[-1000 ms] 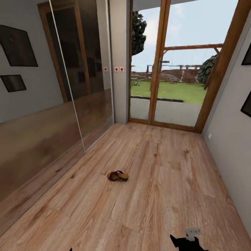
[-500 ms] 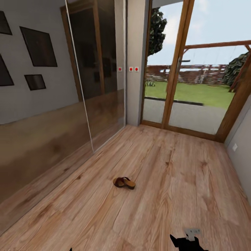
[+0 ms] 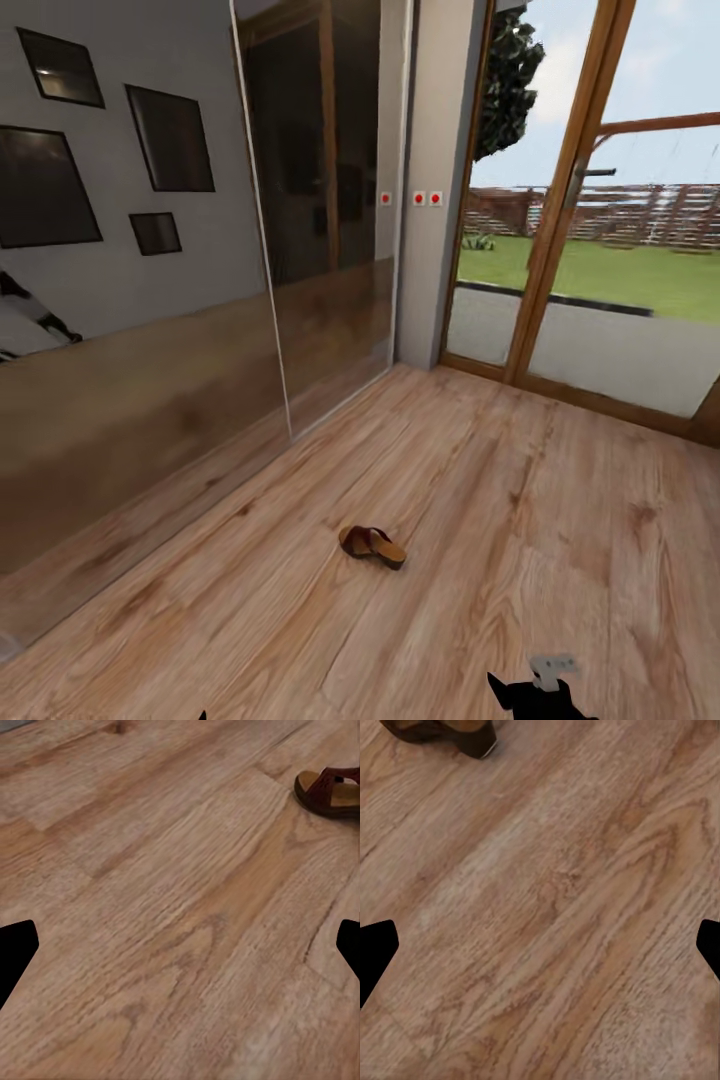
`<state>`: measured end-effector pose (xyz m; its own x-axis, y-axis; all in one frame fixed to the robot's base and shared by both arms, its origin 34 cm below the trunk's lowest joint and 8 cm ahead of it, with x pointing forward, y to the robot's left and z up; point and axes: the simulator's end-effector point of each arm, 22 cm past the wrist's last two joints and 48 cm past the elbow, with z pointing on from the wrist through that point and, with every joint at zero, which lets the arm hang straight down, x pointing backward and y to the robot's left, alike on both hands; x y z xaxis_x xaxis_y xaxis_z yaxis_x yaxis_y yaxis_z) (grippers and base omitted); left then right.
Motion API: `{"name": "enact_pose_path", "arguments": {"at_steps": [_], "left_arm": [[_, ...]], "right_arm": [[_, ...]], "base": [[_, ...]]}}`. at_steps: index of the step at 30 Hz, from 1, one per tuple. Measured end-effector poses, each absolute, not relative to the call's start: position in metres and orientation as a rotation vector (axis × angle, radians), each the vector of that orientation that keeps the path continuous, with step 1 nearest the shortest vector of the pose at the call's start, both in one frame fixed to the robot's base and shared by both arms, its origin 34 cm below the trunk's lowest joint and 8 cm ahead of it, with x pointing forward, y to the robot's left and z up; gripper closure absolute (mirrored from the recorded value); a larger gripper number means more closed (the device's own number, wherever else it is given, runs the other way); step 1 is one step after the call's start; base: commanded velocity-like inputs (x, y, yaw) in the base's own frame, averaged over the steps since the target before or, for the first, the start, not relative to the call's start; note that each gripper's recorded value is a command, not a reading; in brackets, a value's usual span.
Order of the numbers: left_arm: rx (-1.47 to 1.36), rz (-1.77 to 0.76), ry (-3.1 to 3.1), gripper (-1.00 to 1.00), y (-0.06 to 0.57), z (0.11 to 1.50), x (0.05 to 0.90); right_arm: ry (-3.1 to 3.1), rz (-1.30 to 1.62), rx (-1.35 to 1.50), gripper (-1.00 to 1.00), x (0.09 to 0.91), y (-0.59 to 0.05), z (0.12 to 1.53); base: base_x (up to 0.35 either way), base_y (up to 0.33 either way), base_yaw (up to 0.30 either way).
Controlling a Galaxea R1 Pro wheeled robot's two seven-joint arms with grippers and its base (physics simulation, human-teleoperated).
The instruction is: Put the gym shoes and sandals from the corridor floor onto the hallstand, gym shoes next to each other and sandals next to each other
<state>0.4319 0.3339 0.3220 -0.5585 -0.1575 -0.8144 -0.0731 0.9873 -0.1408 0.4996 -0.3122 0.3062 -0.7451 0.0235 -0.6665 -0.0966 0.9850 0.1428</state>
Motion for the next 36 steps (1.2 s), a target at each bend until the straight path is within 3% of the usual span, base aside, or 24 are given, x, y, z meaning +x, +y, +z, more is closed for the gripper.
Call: {"name": "enact_pose_path", "arguments": {"at_steps": [21, 36], "left_arm": [[-0.166, -0.108, 2.163, -1.0, 0.3354, 0.3223, 0.4321], [-0.166, -0.108, 2.164, -1.0, 0.3355, 0.3222, 0.4321]], "right_arm": [[2.403, 0.218, -0.051, -1.0, 0.4994, -0.3119, 0.3061], [2.404, 0.218, -0.05, -1.0, 0.4993, -0.3121, 0.3058]], "base": [[0.17, -0.239, 0.277], [0.052, -0.035, 0.277]]}}
